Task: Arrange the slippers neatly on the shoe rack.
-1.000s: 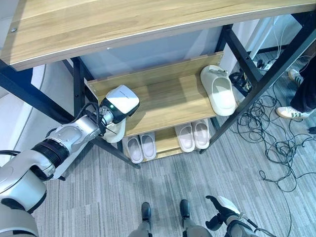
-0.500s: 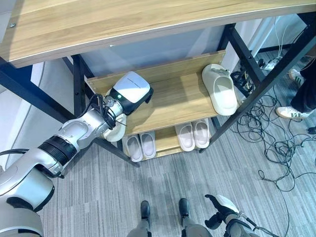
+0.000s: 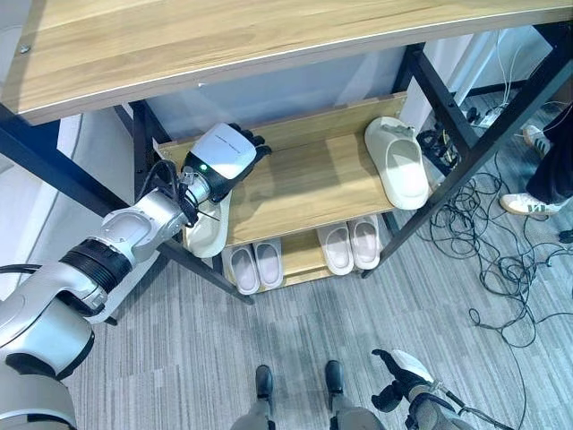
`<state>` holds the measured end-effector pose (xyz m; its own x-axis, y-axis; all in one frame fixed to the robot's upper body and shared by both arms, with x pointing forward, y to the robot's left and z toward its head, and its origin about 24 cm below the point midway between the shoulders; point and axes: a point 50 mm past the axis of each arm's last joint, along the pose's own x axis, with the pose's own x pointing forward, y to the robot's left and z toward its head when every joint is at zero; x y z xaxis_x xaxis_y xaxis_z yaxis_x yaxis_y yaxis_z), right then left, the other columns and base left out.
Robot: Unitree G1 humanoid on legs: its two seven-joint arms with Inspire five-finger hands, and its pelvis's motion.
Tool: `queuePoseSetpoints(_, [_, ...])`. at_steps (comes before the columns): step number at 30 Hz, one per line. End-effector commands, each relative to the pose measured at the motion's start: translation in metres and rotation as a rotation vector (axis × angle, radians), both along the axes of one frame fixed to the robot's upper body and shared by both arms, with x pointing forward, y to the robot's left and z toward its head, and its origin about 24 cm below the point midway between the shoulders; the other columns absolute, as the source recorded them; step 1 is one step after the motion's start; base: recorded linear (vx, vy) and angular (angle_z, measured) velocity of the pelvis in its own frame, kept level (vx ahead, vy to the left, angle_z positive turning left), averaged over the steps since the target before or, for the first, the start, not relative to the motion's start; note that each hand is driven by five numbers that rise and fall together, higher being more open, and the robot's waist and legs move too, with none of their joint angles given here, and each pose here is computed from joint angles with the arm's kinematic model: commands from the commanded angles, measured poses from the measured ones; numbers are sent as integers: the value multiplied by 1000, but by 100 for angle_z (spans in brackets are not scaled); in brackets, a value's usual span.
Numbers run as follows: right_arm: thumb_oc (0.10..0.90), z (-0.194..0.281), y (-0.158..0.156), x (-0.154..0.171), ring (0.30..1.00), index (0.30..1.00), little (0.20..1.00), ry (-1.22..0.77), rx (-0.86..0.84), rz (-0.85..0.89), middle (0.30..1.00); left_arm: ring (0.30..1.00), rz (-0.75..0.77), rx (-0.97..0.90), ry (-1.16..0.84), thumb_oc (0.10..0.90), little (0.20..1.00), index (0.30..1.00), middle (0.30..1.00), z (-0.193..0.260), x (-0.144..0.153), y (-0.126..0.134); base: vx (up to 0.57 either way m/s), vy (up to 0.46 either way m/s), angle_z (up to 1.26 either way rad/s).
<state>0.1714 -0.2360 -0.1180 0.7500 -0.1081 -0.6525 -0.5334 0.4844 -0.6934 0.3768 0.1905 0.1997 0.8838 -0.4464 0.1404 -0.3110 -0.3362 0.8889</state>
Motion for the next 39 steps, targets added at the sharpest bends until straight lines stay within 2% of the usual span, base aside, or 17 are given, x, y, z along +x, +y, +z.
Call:
queuePoseSetpoints(1, [800, 4, -9, -4, 900, 900, 900, -12, 8, -13, 900, 900, 178, -126, -298, 800, 900, 900, 900, 97, 7, 31, -27, -31, 1])
queuePoseSetpoints(11, [800, 11, -11, 7, 900, 900, 900, -35, 1, -1, 900, 900, 197, -14, -308, 800, 900, 900, 900, 112, 8, 27, -24, -12, 0])
queuePoseSetpoints(24, [800, 4, -11, -5, 900, 900, 900, 5, 10, -24, 900, 900, 72, -174, -271, 800, 900, 900, 900, 99, -4, 16, -1, -2, 0])
queuePoseSetpoints(32, [800, 3, -9, -6, 900, 900, 900, 16, 10, -17, 900, 900, 94, -165, -250, 800, 900, 900, 900, 91, -3, 17, -27, -25, 9])
queuePoseSetpoints(39, [800, 1, -8, -6, 900, 900, 900, 22, 5, -19, 900, 900, 173, -189, -227, 800, 900, 900, 900, 82, 4, 29, -45, -24, 6])
